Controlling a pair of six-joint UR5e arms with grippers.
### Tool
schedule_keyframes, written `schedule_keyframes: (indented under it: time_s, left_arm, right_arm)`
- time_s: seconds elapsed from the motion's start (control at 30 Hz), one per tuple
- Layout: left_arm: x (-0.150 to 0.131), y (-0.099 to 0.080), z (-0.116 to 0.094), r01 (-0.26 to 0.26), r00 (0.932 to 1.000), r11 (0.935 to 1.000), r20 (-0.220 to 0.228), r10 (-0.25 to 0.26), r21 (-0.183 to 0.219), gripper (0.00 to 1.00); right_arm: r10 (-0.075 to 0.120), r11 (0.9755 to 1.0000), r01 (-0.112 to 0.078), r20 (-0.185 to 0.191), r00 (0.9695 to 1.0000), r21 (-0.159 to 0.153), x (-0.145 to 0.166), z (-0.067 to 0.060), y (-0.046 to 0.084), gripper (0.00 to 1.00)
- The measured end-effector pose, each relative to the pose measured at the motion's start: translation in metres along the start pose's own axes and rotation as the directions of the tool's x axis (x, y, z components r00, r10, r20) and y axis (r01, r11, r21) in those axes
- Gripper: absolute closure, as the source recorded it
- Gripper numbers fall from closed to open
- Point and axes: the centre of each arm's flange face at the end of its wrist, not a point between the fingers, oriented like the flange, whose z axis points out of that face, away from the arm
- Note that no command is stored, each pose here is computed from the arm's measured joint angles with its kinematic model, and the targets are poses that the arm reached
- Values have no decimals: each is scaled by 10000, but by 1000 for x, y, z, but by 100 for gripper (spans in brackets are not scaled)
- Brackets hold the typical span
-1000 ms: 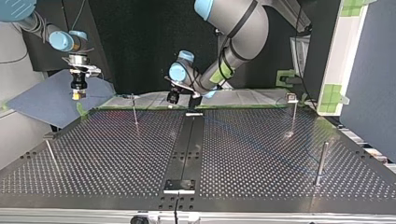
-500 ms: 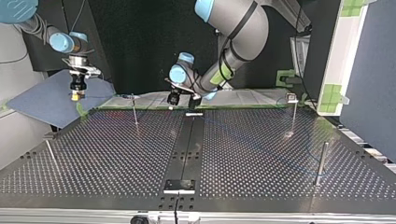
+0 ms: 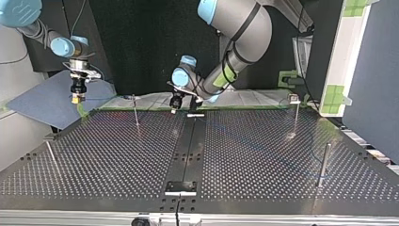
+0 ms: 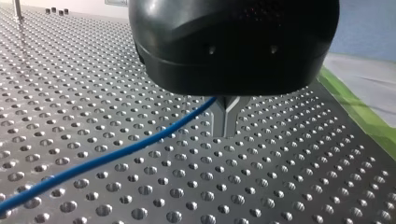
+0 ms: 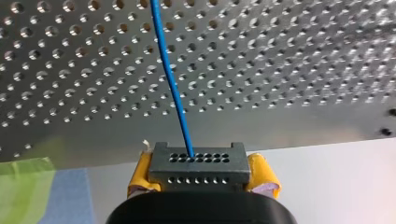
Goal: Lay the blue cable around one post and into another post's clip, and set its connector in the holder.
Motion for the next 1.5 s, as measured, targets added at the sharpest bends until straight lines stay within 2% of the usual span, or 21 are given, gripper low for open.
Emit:
schedule_keyframes:
  time_s: [0.1, 0.27, 0.57, 0.8, 0.9, 1.07, 1.2, 1.43, 1.47, 1.5]
  left_arm:
    - [-1, 2, 1, 5, 10000, 10000, 10, -5, -32, 99]
    - [-1, 3, 2, 9, 10000, 10000, 20, -9, -51, 99]
    - [2, -3, -1, -10, 10000, 10000, -21, 10, -2, 99]
    - [20, -2, 3, -225, 9990, 9997, -400, 221, -103, 99]
    - [17, -1, 9, -211, 9989, 9997, -432, 204, -145, 99]
    - [1, 2, 24, -65, 9998, 9997, -173, 61, -239, 99]
    - [-2, 5, 26, -58, 9998, 9996, -166, 54, -289, 99]
    - [7, 7, 18, -295, 9982, 9991, -529, 279, -297, 99]
    - [8, 6, 17, -334, 9979, 9990, -567, 318, -282, 95]
    - [9, 6, 16, -377, 9976, 9989, -598, 361, -264, 95]
  right_arm:
    - [-52, 10000, 53, 178, 9998, -58, -9, 1, 2, 74]
    - [-35, 10000, 37, 334, 9994, -70, -20, 7, 4, 74]
    - [-160, 9998, 164, 311, 9994, -134, -24, 26, 8, 74]
    - [-287, 9984, 292, 118, 9995, -475, -22, 34, 13, 74]
    - [-320, 9977, 322, 46, 9995, -597, -20, 37, 15, 74]
    - [-364, 9970, 364, 11, 9993, -687, -17, 43, 18, 74]
    - [-398, 9966, 407, 138, 9991, -721, -17, 44, 19, 74]
    - [-412, 9965, 427, 211, 9989, -721, -18, 44, 18, 74]
    - [-410, 9965, 425, 218, 9989, -720, -18, 44, 18, 74]
    - [-409, 9965, 424, 224, 9989, -720, -18, 44, 18, 74]
